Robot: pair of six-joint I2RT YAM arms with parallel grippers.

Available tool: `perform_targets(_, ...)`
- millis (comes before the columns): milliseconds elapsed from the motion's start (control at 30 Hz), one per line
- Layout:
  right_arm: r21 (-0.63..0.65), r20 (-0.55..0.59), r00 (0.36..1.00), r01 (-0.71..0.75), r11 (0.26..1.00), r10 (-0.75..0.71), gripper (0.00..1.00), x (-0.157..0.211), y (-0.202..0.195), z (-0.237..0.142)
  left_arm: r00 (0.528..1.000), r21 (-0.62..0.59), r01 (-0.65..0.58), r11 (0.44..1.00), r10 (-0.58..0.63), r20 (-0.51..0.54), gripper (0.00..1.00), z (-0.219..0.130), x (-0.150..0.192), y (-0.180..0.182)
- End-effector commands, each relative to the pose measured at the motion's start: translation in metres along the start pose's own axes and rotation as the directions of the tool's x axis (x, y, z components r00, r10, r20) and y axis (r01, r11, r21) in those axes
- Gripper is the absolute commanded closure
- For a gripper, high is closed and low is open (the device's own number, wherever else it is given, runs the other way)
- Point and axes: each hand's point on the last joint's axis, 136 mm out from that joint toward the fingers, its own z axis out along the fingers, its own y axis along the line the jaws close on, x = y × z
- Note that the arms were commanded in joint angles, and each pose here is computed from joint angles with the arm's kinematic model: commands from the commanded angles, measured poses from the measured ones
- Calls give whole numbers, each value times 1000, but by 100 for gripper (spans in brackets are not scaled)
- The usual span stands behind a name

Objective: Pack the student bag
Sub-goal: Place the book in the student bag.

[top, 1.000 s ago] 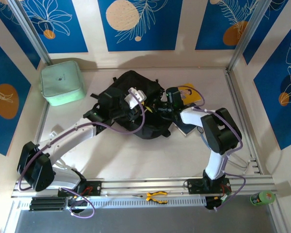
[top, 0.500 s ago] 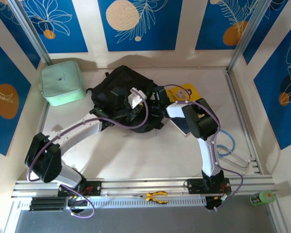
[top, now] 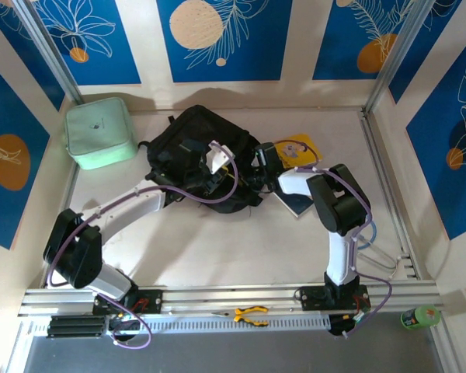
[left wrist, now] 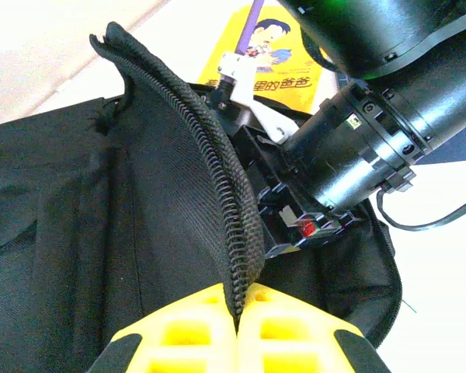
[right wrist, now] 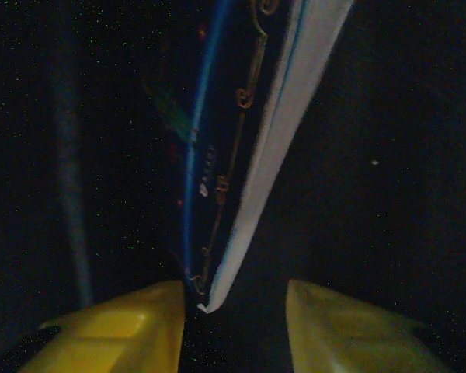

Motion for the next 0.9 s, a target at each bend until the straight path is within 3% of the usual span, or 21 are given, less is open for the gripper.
perform_targets(0, 69, -6, 1000, 17, 997, -17, 65, 2, -10, 12, 1000, 35, 4, 999, -5, 28, 100, -1, -12, -1)
perform_targets(133, 105, 6, 999, 31, 994, -32, 73, -5, -11, 29, 1000, 41, -2, 999, 1, 28, 100, -5, -13, -3)
perform_targets(333, -29, -6, 997, 73, 997, -73, 86, -15, 17, 50, 1000, 48, -9, 999, 8, 15, 100, -9, -13, -4)
perform_targets(433, -83, 3, 994, 108, 991, -108, 86, -19, 34, 44, 1000, 27, -8, 1000, 9, -12, 100, -8, -9, 0)
perform_targets(533, -43, 41, 989, 141, 989, -139, 78, -19, 37, 18, 998, -2, -7, 1000, 7, -57, 100, -8, 3, 5)
perform_targets(733, 49, 77, 992, 98, 994, -102, 60, -1, 5, -53, 994, 17, 2, 1000, 0, -112, 100, -14, 23, -2)
perform_targets(833, 165, 138, 985, 82, 983, -105, 50, 4, -20, -93, 991, 46, 15, 999, -8, -136, 100, -19, 32, -10)
perform_targets(867, 228, 161, 979, 86, 970, -125, 47, 4, -29, -107, 988, 73, 2, 997, 10, -155, 94, -23, 37, -15)
